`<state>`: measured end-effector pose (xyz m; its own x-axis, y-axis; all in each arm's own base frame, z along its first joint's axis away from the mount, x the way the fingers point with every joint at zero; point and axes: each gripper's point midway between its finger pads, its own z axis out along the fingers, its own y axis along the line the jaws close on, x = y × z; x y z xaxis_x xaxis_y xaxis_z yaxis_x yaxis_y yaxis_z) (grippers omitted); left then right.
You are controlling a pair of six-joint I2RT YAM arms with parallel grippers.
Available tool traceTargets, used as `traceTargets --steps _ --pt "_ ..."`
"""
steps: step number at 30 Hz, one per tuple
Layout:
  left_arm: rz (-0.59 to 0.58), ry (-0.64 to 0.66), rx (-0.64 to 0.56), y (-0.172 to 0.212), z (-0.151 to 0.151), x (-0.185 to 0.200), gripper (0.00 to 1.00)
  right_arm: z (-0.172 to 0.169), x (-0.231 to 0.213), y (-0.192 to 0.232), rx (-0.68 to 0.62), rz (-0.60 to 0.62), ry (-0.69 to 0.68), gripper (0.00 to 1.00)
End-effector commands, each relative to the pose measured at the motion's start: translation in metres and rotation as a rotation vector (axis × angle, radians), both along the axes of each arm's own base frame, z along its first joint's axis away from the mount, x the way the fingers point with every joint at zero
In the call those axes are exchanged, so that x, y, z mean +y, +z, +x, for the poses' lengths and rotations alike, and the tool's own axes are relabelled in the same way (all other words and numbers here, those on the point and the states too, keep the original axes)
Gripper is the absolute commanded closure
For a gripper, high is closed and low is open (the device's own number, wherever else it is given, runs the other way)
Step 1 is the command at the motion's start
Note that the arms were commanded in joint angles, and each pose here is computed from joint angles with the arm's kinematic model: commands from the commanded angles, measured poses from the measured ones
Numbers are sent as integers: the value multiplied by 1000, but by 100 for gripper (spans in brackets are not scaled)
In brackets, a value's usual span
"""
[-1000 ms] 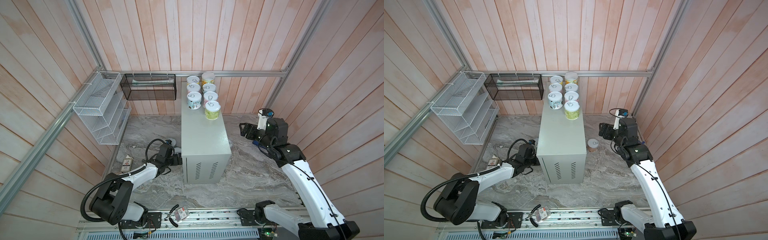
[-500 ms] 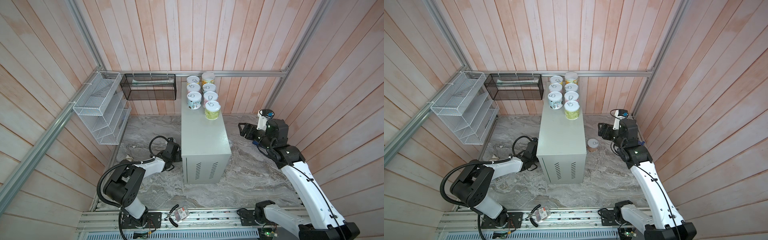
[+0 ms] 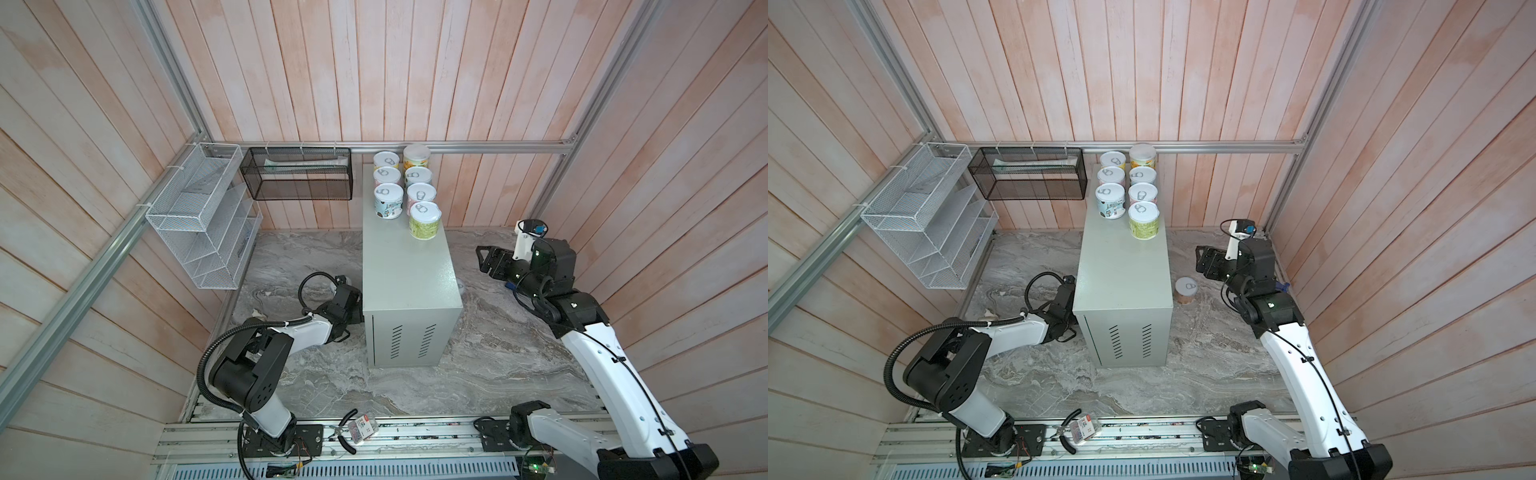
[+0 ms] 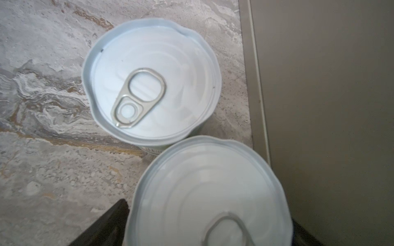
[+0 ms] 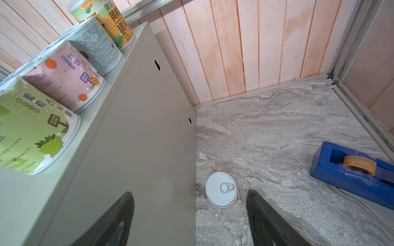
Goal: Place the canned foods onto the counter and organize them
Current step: 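Close the left gripper on the yellow floor can and lift it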
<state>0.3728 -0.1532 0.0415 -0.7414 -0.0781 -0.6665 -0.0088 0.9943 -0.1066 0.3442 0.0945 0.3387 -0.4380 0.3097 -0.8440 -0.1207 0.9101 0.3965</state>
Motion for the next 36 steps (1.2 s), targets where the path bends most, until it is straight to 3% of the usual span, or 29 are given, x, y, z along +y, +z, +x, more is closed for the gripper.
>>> traceTargets --steps 1,8,16,19,21,24,25,26,36 --pt "-16 17 -34 6 15 -6 5 0 -2 0 -13 0 -5 19" --pt "-21 4 -35 5 18 -10 13 -1 -2 -4 -7 -2 -3 20" --pt "-19 -7 -31 6 4 -4 41 0 1 -10 1 2 8 20" --pt "-7 6 -31 14 -4 3 47 1 3 -11 2 8 20 20" --pt "-9 -2 -39 25 -10 6 54 1 4 -13 3 9 23 20" --pt "-25 -33 -50 46 -23 8 74 2 5 -16 7 10 27 20" --pt "-29 -45 -53 53 -27 8 97 2 5 -16 8 10 29 20" --pt "-33 -49 -57 62 -32 10 100 2 5 -18 11 11 28 20" --pt "-72 -99 -108 160 -77 27 100 -3 -1 -31 20 -6 5 20"
